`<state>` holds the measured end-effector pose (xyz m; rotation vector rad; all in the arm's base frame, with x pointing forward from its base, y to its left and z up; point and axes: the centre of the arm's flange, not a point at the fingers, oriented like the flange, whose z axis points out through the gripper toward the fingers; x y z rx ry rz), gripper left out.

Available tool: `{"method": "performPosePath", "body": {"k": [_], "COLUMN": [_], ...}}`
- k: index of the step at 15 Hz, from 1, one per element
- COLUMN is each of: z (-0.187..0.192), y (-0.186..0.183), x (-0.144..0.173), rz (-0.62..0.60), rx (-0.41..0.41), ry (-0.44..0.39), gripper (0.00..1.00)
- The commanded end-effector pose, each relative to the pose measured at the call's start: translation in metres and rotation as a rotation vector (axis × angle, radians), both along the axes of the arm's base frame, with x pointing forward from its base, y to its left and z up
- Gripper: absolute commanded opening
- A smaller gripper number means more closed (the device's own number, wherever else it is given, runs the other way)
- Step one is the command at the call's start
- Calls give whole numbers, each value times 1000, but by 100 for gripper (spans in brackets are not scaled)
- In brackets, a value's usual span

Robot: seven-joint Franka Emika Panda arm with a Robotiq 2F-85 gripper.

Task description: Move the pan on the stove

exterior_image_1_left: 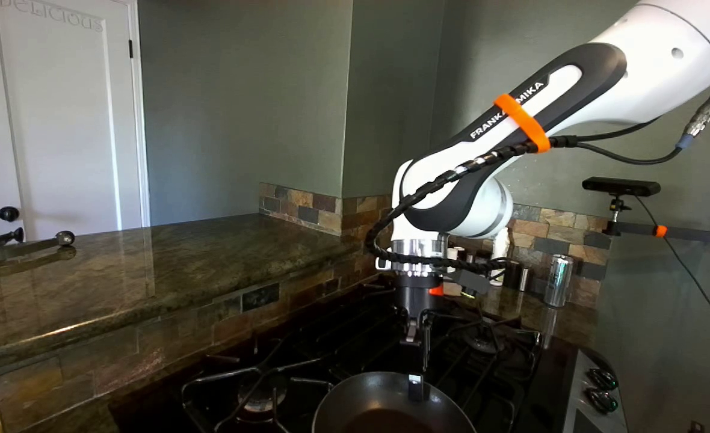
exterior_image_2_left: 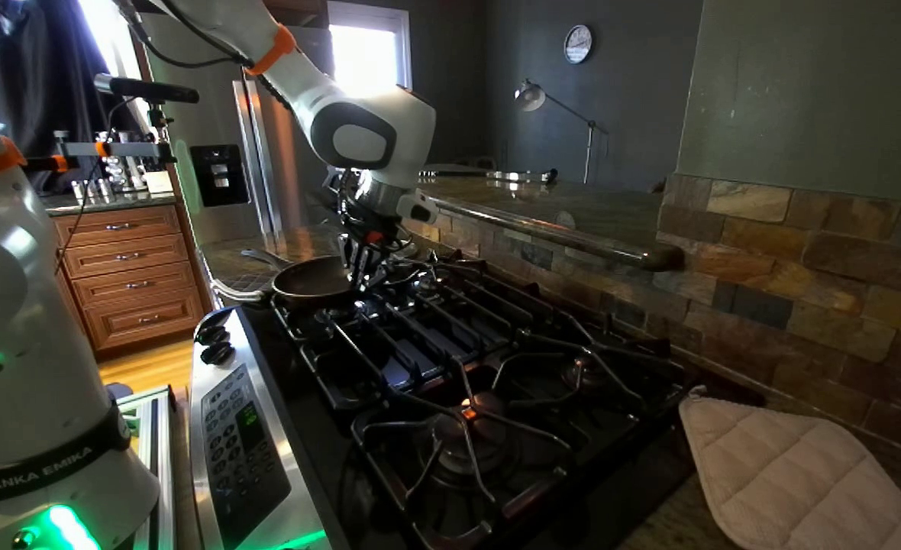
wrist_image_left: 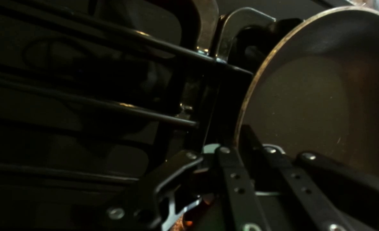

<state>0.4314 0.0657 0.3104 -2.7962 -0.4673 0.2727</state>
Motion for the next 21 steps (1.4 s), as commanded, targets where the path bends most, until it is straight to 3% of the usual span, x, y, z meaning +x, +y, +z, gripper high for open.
{"method": "performPosePath", "body": {"k": [1, 10, 11, 13, 19, 21], "z": [-5, -14, -15, -15, -3, 5], "y": [11, 23, 23, 24, 25, 24], "x": [4, 15, 16, 18, 19, 17], "rz": [-3, -60, -67, -76, -76, -63], "rx": [32, 56, 45, 39, 33, 28], "ry": [8, 31, 39, 45, 28, 20], "gripper": [4, 4, 39, 45, 91, 100]}}
